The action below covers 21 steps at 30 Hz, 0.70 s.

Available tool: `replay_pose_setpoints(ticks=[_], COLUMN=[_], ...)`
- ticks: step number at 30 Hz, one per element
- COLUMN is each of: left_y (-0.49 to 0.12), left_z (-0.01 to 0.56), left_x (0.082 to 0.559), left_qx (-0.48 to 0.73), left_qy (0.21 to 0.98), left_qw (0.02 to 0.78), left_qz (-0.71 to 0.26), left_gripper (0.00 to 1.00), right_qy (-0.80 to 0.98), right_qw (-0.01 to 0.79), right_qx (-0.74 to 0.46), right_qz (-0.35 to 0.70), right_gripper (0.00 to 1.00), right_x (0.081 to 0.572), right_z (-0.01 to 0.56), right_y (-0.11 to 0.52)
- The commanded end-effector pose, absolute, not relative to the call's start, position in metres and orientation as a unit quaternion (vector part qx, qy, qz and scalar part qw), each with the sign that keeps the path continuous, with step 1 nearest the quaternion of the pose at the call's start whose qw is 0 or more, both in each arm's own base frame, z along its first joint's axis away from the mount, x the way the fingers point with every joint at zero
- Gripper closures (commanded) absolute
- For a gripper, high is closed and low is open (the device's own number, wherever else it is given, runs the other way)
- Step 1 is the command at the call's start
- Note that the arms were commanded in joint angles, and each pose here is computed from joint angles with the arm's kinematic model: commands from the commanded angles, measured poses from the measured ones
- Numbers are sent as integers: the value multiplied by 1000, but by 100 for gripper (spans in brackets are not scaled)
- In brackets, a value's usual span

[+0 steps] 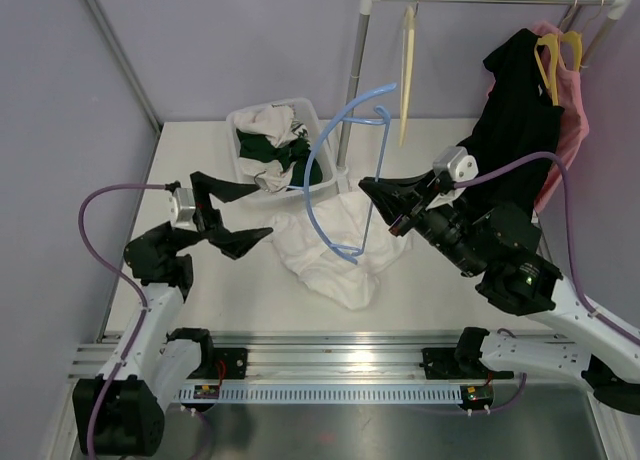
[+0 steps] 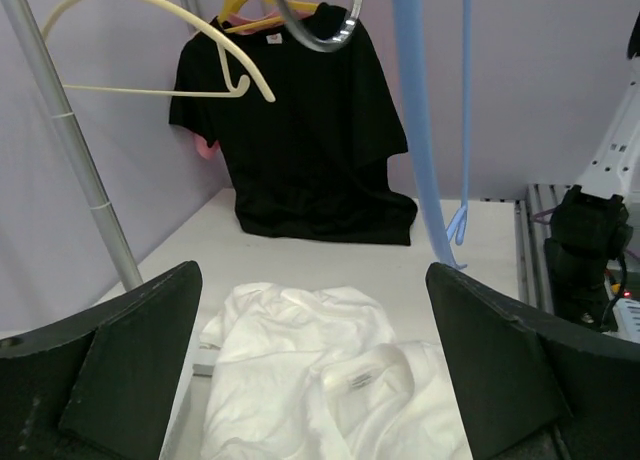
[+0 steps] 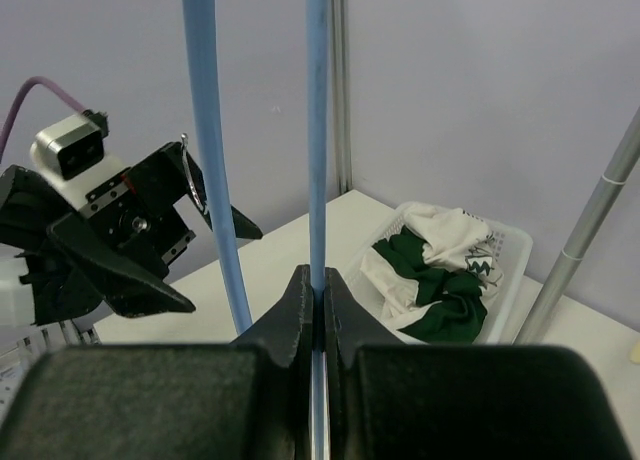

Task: Remove the t-shirt from the hanger
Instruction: Pass the hanger from the right arm to the left

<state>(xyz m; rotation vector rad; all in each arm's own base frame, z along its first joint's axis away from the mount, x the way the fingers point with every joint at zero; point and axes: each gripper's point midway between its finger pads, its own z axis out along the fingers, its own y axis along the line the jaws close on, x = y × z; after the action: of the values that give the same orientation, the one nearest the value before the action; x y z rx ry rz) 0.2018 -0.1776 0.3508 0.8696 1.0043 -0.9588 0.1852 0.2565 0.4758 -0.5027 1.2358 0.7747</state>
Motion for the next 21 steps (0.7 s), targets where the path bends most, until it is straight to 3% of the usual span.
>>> replay_pose_setpoints(ticks=[1, 7, 17, 21], left_y=[-177, -171, -171, -171], left_z=[371, 382, 392, 393], left_x=[171, 181, 152, 146], left_qx=[427, 422, 436, 436], left_qy=[414, 412, 389, 382], left_qw=[648, 651, 666, 671], left_qz=[-476, -477, -464, -462], left_gripper=[1, 8, 7, 21], right_qy=[560, 572, 586, 587], right_qw=[703, 689, 677, 675], right_qx=[-238, -253, -258, -258], right_qz=[368, 367, 364, 365], right_gripper=[100, 100, 100, 100], right_x=[175, 175, 179, 180], right_z=[474, 460, 444, 442], right_y=[257, 264, 272, 275])
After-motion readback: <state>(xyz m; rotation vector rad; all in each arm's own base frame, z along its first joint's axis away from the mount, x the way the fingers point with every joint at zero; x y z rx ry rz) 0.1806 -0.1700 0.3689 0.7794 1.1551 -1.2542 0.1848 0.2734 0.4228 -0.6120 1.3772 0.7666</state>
